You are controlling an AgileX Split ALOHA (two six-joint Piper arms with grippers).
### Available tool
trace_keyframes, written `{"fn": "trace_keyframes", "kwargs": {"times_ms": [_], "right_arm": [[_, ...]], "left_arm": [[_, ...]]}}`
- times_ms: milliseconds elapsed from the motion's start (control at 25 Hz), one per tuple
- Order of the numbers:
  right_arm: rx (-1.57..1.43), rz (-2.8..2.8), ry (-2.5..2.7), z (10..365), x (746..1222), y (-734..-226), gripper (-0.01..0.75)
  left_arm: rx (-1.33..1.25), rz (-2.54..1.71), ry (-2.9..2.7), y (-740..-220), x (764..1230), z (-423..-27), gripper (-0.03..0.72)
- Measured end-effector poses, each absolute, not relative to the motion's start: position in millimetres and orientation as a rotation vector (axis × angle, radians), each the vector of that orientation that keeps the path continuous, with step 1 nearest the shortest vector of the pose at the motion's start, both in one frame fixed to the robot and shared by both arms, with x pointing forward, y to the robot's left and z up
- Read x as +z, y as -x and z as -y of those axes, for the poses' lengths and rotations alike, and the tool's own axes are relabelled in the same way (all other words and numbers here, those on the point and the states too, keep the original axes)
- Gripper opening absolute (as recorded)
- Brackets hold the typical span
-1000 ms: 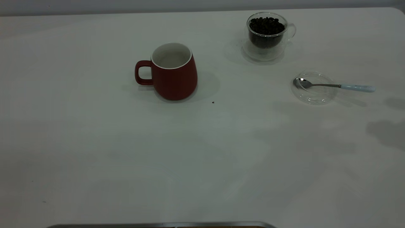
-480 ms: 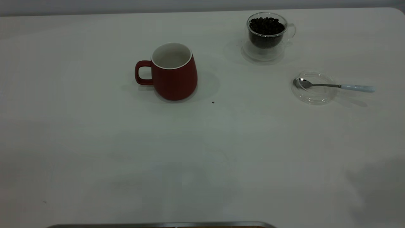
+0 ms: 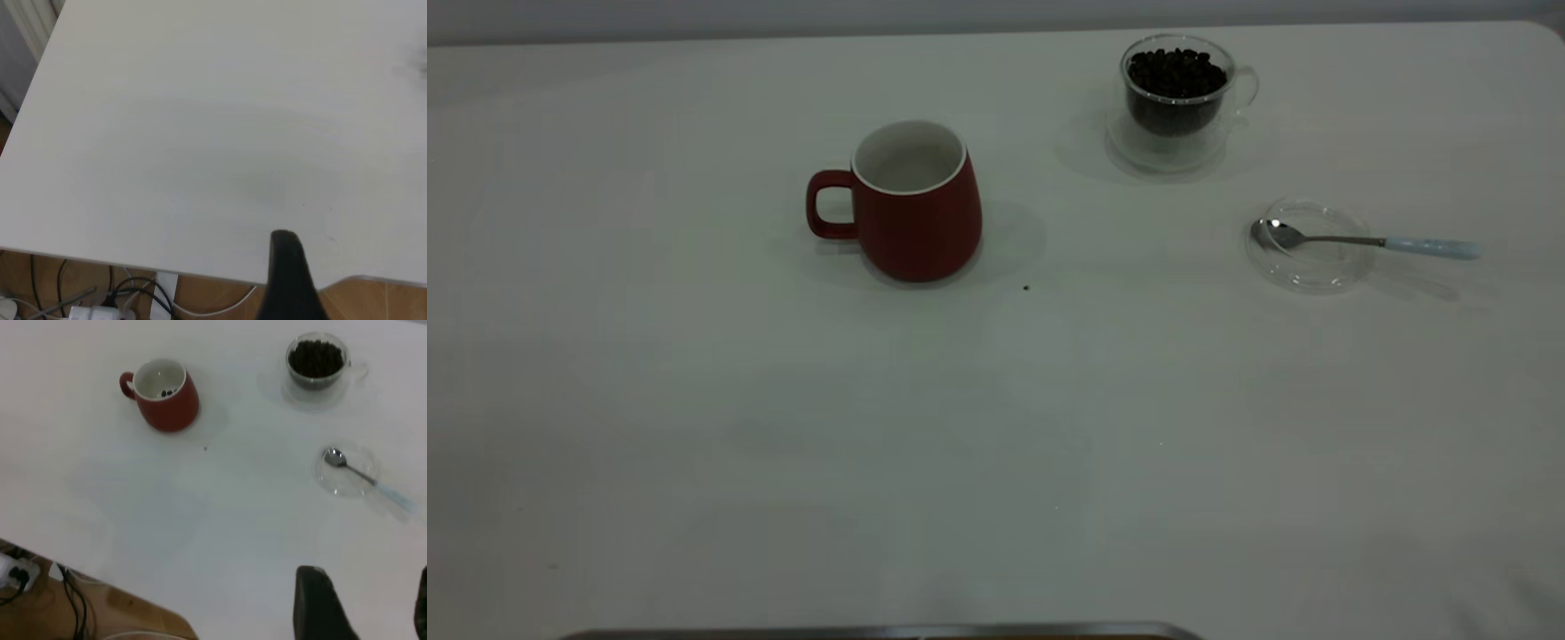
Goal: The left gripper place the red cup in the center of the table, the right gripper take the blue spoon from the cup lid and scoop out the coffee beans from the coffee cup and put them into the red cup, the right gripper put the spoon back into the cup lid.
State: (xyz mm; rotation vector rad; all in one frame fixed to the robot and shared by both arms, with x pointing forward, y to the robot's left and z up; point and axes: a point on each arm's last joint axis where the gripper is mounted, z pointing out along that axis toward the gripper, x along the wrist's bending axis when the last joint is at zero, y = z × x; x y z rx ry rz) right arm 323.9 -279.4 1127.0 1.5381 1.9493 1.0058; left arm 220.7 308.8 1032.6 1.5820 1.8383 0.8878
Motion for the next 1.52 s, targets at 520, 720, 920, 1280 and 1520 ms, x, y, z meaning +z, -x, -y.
{"fn": "trace_keyframes", "kwargs": {"times_ms": [520,720,920,1280,1520], "right_arm": [[1.017,-1.728,-1.407,290,1083,-226,0.342],[0.909,-1.632,-1.539,305,1048,-227,0.320],[0.884,-1.617,-1.578,306,1041,-230,0.292],[0.930,-1.779,-1.410,295,1041,-230,0.237],[0.951,-1.757,-1.454,295,1040,-231,0.235]], "left_arm": [[0.888,-1.838,-1.582,-221,1033,-309,0.577],[0.889,-1.836,-1.585,-221,1033,-309,0.577],[0.889,-1.837,-1.584,-221,1033,-309,0.577],[0.889,-1.837,-1.584,-221,1033,-309,0.577],[0.889,-1.837,-1.584,-221,1033,-309,0.577]]}}
